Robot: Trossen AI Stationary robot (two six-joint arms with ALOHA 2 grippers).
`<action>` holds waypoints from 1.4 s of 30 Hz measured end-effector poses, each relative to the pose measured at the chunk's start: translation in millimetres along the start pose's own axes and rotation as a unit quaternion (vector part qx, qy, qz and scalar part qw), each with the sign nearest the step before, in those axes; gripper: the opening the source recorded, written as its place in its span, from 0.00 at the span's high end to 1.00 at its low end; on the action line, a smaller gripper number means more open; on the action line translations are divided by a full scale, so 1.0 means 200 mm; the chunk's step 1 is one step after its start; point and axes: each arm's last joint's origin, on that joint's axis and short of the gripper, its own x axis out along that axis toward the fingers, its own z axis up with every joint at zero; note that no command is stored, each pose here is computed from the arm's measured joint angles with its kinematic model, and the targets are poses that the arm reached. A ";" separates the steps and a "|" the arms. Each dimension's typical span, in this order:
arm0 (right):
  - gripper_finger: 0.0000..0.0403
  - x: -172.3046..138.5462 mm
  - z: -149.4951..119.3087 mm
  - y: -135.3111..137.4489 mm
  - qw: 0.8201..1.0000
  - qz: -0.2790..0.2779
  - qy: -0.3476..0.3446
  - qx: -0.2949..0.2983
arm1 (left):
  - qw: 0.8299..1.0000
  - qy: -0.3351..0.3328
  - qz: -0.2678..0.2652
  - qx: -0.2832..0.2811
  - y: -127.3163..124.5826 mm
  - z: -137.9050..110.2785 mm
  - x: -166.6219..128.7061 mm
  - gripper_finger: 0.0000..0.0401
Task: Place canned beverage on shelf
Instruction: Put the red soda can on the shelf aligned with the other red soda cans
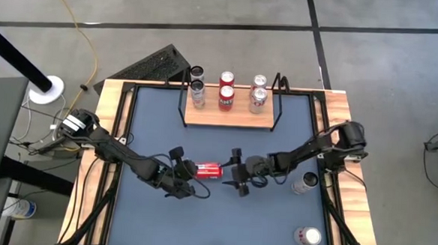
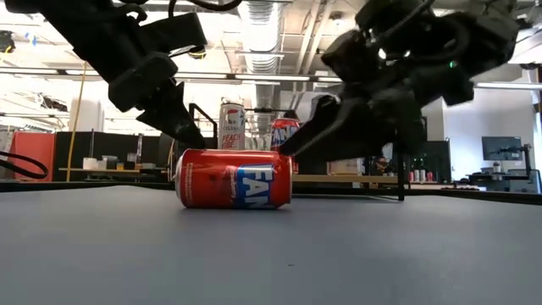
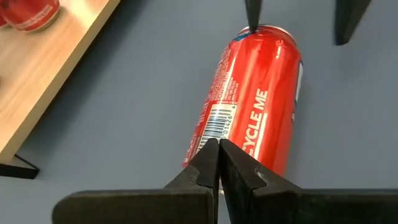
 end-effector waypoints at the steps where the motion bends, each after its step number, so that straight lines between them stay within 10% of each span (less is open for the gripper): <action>1: 0.28 0.01 -0.01 -0.01 1.000 -0.007 -0.007 0.003 | 1.000 0.000 0.001 0.003 0.00 0.00 0.00 1.00; 19: 0.28 0.16 -0.21 -0.04 0.994 -0.102 -0.028 0.011 | 1.000 0.019 0.019 -0.003 0.07 0.02 0.05 1.00; 42: 0.28 0.25 -0.29 -0.14 0.997 -0.023 -0.020 0.073 | 0.999 0.033 0.028 -0.008 0.10 0.01 0.07 1.00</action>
